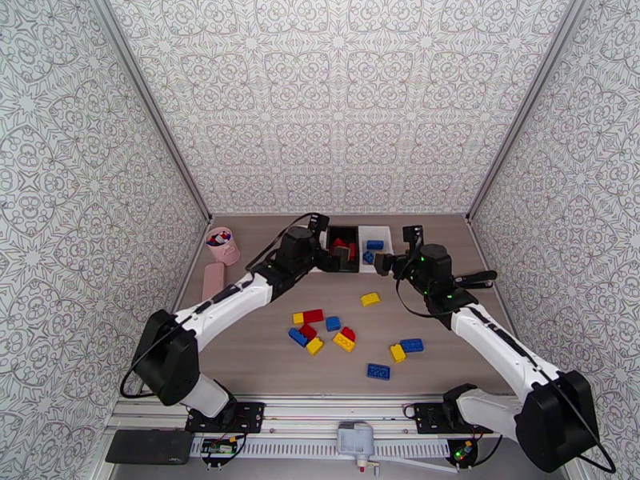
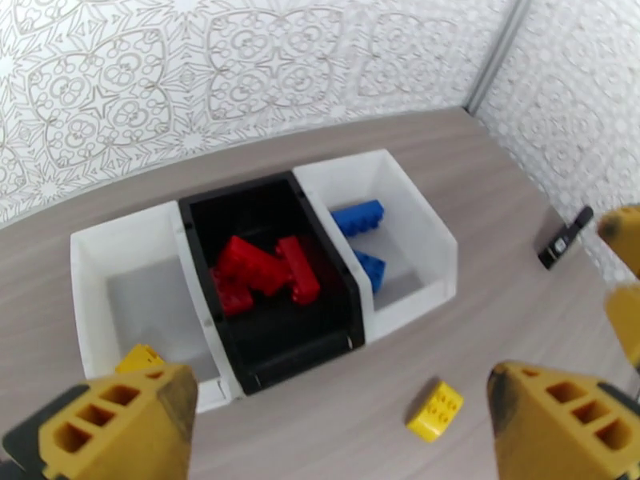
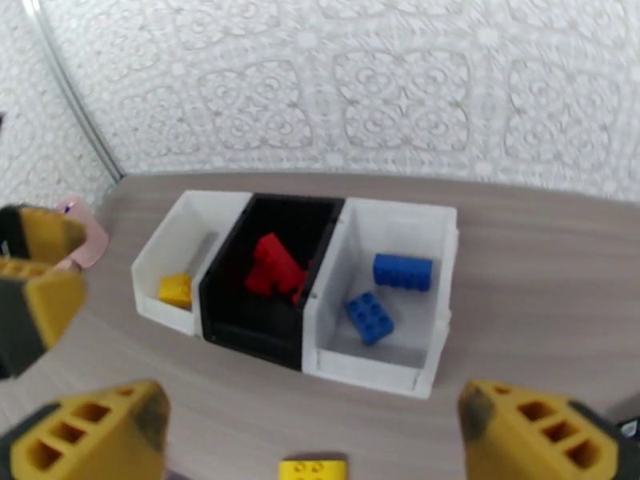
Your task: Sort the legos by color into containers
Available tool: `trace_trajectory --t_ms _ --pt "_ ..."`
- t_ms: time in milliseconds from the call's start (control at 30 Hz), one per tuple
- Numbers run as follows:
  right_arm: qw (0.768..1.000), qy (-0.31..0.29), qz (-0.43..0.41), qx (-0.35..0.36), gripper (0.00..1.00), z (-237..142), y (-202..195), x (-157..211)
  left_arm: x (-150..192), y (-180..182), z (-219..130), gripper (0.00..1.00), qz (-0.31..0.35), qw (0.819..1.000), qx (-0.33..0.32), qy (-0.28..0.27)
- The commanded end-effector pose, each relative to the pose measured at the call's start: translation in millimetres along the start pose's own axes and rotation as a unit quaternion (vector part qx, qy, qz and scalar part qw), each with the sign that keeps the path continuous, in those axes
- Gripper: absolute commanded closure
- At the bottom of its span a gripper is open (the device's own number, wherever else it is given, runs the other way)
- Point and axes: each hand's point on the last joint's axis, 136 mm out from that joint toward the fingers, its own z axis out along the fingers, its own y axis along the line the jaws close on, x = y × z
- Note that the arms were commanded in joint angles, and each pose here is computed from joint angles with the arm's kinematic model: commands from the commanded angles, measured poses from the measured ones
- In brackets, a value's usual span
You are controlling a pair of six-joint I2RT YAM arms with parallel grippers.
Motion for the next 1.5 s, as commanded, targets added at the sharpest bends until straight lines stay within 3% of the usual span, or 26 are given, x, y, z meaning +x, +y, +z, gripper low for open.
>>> trace_trajectory --t_ms 0,267,567,1167,1467 --pt "0.994 0.041 0.079 0.058 0.01 8 -18 25 8 -19 -24 0.0 0.066 0.996 0.05 -0.017" --pt "0.966 0.154 0.155 0.141 0.02 17 -23 100 62 -45 -80 0.0 0.168 0.977 0.134 -0.013" --pt "0.941 0.242 0.197 0.13 0.08 47 7 158 106 -63 -98 0.0 0.215 0.956 0.2 -0.001" --pt "0.938 0.287 0.156 0.113 0.2 95 28 177 119 -70 -93 0.0 0.22 0.953 0.206 0.003" --pt "0.933 0.311 0.093 0.153 0.35 90 14 181 115 -63 -88 0.0 0.19 0.965 0.181 -0.006"
